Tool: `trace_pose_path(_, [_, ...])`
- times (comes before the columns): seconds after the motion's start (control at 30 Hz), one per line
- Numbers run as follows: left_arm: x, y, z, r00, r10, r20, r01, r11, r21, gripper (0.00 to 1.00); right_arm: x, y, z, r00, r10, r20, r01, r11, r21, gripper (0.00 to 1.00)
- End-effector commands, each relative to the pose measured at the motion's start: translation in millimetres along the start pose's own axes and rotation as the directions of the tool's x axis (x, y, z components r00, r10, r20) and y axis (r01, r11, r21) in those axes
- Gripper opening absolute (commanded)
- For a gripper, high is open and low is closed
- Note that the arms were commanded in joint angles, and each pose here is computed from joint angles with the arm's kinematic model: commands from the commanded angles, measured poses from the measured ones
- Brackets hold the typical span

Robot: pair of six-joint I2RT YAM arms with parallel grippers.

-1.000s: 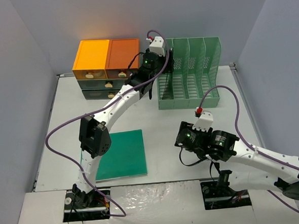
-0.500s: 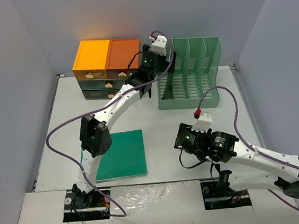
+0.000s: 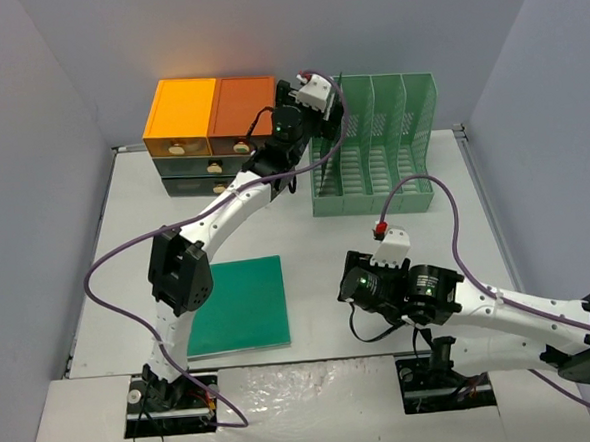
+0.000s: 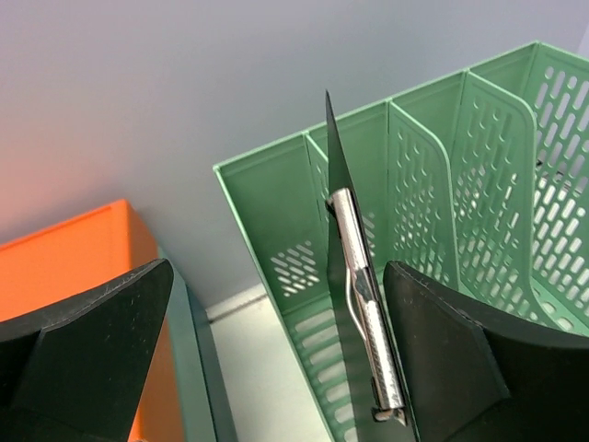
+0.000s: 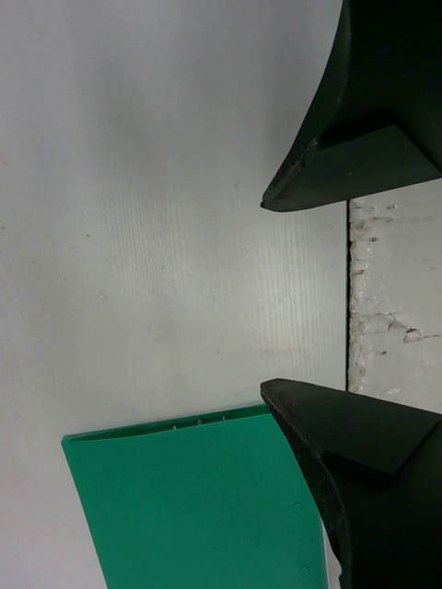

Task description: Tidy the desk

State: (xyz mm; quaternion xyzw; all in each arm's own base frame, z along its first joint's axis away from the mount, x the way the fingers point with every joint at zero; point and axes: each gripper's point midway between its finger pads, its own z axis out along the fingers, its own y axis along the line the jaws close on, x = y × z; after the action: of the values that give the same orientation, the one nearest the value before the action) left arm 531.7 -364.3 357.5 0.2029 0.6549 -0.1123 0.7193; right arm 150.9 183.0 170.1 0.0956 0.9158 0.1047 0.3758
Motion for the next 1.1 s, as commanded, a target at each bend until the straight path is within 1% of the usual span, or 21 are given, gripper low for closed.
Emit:
trace_pose_path(0.0, [-120.9,33.5,-27.3,0.953,0.04,0.301,-0.016,0.997,-0.082,0.97,-0.8,6.4,-0.7,1.0,-0.012,0.024,0.012,1.0,0.011,0.71])
trace_pose_path(0.2, [-147.7,37.4,-36.7,0.917,0.106,0.385,-0.066,0.991,-0.117,0.97,8.9,12.0,0.2,0.999,-0.036,0.017,0.036,0.999,0.01,0.71])
trace_pose_path(0.27, [-151.9,38.8,-37.8,0.912,0.118,0.393,-0.074,0.99,-0.124,0.97,13.1,10.7,1.1,0.999,-0.037,0.015,0.037,0.999,0.012,0.71])
trace_pose_path(0.4, [-168.0,44.6,-47.6,0.903,0.105,0.416,-0.05,0.989,-0.142,0.97,14.1,9.4,1.6,0.999,-0.019,0.029,0.019,1.0,0.011,0.71])
trace_pose_path(0.47, [-176.0,46.8,-55.4,0.902,0.107,0.418,-0.047,0.987,-0.152,0.97,9.9,10.1,2.5,0.998,-0.023,0.054,0.022,1.0,0.014,0.71])
trace_pose_path(0.57, [-177.3,46.9,-68.1,0.911,0.11,0.397,-0.05,0.986,-0.158,0.97,-8.9,19.2,1.7,0.99,-0.047,0.13,0.045,0.999,0.022,0.71])
trace_pose_path(0.63, [-187.1,53.0,-84.2,0.91,0.108,0.401,-0.04,0.984,-0.174,0.97,-22.0,28.7,-0.4,0.982,-0.08,0.172,0.076,0.997,0.025,0.7])
trace_pose_path(0.73, [-178.4,61.3,-103.2,0.931,0.109,0.349,-0.038,0.978,-0.204,0.97,-52.6,50.7,-7.7,0.955,-0.1,0.278,0.095,0.995,0.029,0.68])
trace_pose_path(0.8, [-184.7,73.8,-128.1,0.94,0.098,0.328,-0.017,0.97,-0.242,0.97,-76.1,65.1,-14.0,0.931,-0.102,0.351,0.097,0.995,0.033,0.67])
trace_pose_path(0.87, [-180.1,81.5,-147.8,0.95,0.076,0.302,0.004,0.966,-0.257,0.97,-94.4,72.1,-12.8,0.914,-0.115,0.389,0.099,0.993,0.06,0.66])
trace_pose_path(0.9, [-158.8,80.3,-151.6,0.964,0.075,0.255,-0.007,0.966,-0.258,0.97,-100.8,73.1,-8.9,0.911,-0.121,0.393,0.099,0.992,0.075,0.66])
trace_pose_path(0.93, [-159.6,88.7,-170.7,0.969,0.048,0.241,0.023,0.959,-0.282,0.97,-117.2,72.7,-0.4,0.905,-0.127,0.407,0.093,0.99,0.102,0.66])
trace_pose_path(0.97, [-139.6,86.1,-169.2,0.981,0.04,0.189,0.016,0.958,-0.287,0.97,-125.3,71.6,5.2,0.903,-0.122,0.411,0.083,0.99,0.111,0.66])
trace_pose_path(1.07, [-112.2,92.1,-213.0,0.993,0.014,0.114,0.02,0.954,-0.298,0.97,-155.4,73.4,28.6,0.909,-0.071,0.411,0.037,0.995,0.089,0.65])
